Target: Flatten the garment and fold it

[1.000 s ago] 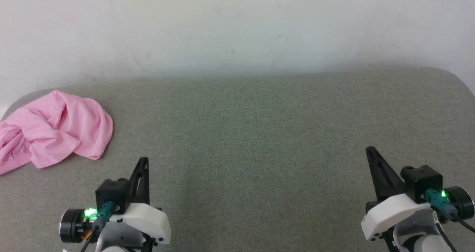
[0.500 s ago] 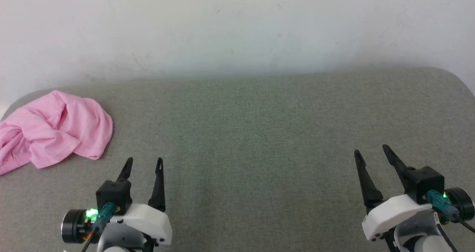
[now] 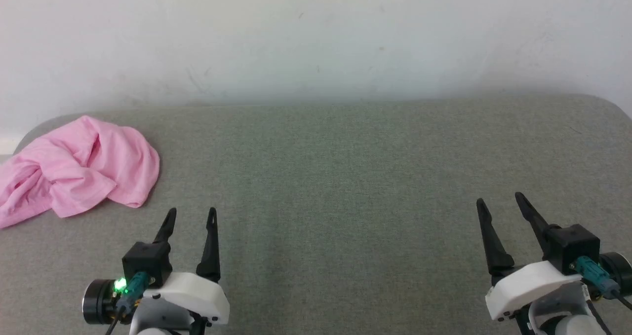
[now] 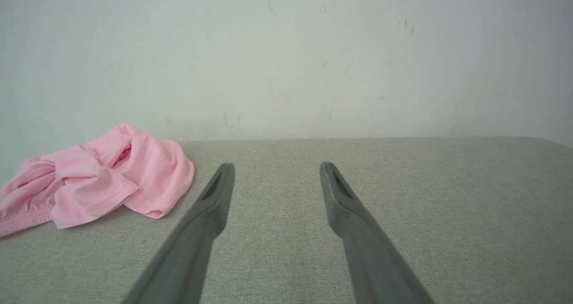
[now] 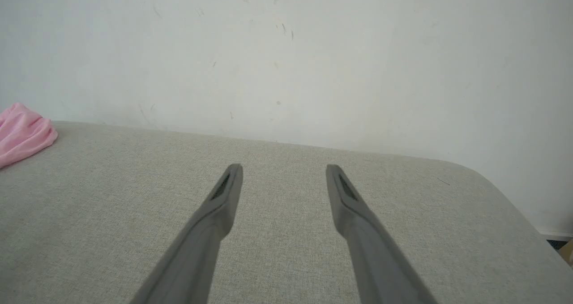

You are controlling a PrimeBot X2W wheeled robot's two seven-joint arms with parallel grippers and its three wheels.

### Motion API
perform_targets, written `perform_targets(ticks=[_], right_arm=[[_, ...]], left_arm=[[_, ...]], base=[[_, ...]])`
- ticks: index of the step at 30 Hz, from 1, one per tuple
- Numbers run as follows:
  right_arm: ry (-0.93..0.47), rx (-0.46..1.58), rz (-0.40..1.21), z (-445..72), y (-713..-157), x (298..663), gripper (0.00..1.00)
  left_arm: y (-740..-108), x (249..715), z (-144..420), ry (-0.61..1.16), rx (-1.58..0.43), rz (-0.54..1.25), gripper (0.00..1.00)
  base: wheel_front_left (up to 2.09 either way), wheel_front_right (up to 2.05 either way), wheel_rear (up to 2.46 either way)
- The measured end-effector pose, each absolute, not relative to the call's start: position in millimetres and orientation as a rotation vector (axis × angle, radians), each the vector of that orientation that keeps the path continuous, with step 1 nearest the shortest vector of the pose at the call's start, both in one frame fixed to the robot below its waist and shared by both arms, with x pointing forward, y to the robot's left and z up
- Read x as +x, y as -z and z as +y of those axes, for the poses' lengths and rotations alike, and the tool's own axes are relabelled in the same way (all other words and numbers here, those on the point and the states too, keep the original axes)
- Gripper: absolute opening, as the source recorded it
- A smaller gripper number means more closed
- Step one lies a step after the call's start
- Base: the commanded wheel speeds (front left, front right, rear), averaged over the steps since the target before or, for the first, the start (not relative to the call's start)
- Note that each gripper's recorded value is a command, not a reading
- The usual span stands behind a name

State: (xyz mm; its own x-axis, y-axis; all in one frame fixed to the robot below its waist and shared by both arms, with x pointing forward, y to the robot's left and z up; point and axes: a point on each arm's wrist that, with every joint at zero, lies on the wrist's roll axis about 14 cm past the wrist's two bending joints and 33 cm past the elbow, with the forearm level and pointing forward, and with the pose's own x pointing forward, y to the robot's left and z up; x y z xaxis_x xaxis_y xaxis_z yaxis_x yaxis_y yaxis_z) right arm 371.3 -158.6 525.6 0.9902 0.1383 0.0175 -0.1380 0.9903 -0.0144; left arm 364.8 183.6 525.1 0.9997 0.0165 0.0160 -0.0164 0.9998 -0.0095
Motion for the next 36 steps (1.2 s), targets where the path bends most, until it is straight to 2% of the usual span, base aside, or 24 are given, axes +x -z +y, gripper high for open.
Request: perform_targets(ticks=[17, 36], right_arm=[[-0.225, -0.01, -0.043, -129, -528, 384, 1.0], [-0.401, -0.001, -0.09, -67, -538, 401, 1.0]], left_arm=[[-529, 344, 224, -0.143, -0.042, -0.051, 1.0], [-531, 295, 287, -0.361, -0.08, -0.093, 1.0]], base=[[0.0, 0.0, 0.0], [-0.01, -0.01, -0.01]])
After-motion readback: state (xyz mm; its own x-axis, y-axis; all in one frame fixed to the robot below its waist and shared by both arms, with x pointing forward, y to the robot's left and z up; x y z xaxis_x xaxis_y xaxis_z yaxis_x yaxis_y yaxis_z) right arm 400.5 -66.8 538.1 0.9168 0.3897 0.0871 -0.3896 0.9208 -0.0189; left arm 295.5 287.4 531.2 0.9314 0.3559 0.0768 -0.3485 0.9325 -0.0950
